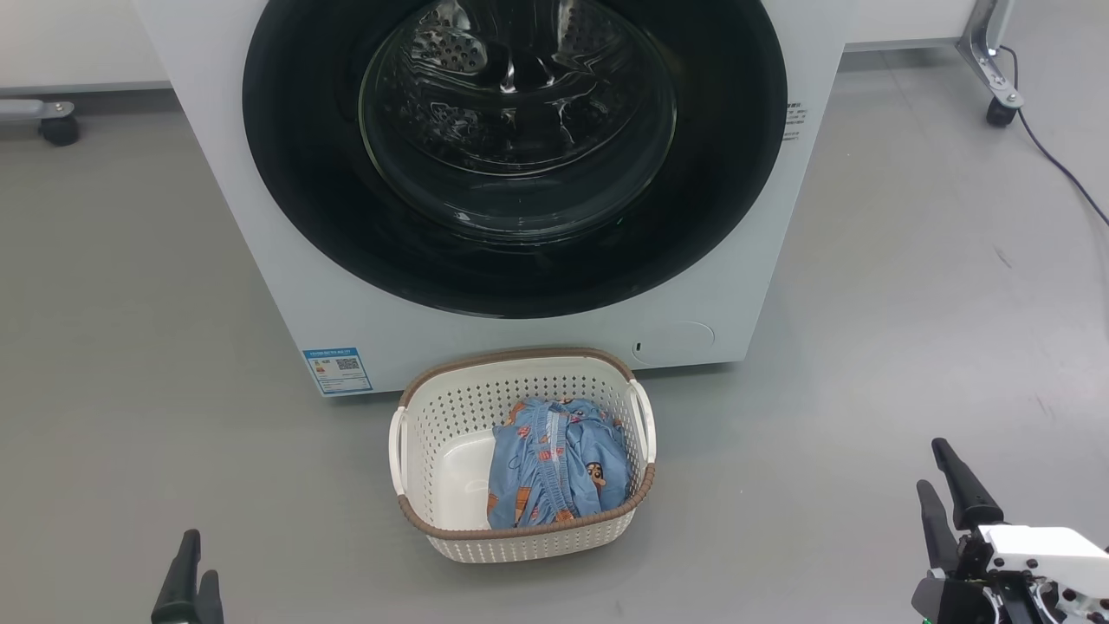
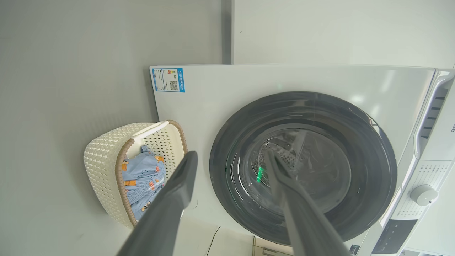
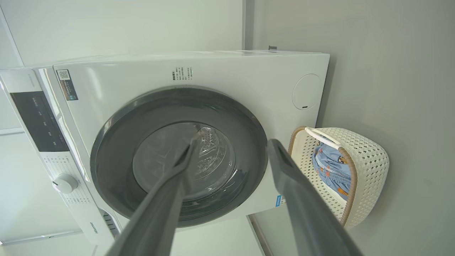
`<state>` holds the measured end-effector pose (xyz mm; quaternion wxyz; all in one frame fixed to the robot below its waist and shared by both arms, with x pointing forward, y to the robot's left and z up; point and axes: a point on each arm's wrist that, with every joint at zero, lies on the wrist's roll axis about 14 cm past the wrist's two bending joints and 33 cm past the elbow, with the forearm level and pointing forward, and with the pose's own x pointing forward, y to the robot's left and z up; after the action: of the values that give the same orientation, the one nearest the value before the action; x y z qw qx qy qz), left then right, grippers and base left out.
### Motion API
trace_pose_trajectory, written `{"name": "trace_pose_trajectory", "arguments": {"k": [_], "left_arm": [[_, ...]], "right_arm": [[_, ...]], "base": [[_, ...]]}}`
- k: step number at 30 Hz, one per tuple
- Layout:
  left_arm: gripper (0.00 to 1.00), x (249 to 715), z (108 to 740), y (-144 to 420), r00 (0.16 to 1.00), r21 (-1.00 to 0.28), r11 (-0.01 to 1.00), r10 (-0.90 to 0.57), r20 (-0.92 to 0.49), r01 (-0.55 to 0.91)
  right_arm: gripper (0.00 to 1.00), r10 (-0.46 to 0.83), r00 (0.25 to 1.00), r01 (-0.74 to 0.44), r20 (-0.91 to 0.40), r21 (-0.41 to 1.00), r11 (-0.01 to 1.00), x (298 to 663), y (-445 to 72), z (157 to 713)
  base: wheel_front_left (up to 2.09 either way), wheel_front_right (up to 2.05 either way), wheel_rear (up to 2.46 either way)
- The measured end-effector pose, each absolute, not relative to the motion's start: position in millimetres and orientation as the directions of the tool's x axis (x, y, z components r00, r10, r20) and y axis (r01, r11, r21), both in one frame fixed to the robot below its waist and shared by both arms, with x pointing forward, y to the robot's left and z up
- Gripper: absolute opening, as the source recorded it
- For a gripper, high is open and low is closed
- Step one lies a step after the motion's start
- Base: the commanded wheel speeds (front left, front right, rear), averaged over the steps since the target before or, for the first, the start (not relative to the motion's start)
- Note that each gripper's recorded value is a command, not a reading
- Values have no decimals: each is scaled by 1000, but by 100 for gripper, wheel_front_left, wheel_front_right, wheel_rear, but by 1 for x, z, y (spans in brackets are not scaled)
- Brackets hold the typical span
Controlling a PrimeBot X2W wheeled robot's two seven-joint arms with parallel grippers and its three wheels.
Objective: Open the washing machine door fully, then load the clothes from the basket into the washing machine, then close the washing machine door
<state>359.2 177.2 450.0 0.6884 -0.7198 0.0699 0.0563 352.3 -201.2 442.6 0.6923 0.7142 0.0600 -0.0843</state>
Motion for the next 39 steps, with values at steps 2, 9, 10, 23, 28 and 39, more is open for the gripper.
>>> {"name": "trace_pose_trajectory", "arguments": {"k": [2, 9, 10, 23, 28, 39], "left_arm": [[100, 360, 451, 177, 985, -984, -37, -22, -174, -175], [100, 363, 458, 175, 988, -988, 16, -17, -155, -155], [100, 363, 459, 175, 988, -988, 29, -17, -152, -151], [100, 367, 467, 171, 992, -975, 191, -31, -125, -117], [100, 367, 469, 169, 992, -960, 261, -39, -116, -102], [100, 367, 472, 165, 992, -890, 453, -74, -103, -58]], "right_arm": [[100, -30, 979, 199, -199, 980, -25, 353, -202, 444], [100, -25, 985, 170, -168, 984, 58, 359, -206, 455], [100, -25, 986, 167, -166, 984, 68, 359, -206, 456], [100, -10, 992, 122, -124, 954, 273, 367, -210, 472], [100, 3, 994, 100, -110, 920, 378, 369, -210, 477], [100, 47, 996, 39, -78, 827, 561, 375, -203, 486]], "base": [[0, 0, 0], [0, 0, 0], [0, 0, 0], [0, 0, 0], [0, 0, 0], [0, 0, 0]]}}
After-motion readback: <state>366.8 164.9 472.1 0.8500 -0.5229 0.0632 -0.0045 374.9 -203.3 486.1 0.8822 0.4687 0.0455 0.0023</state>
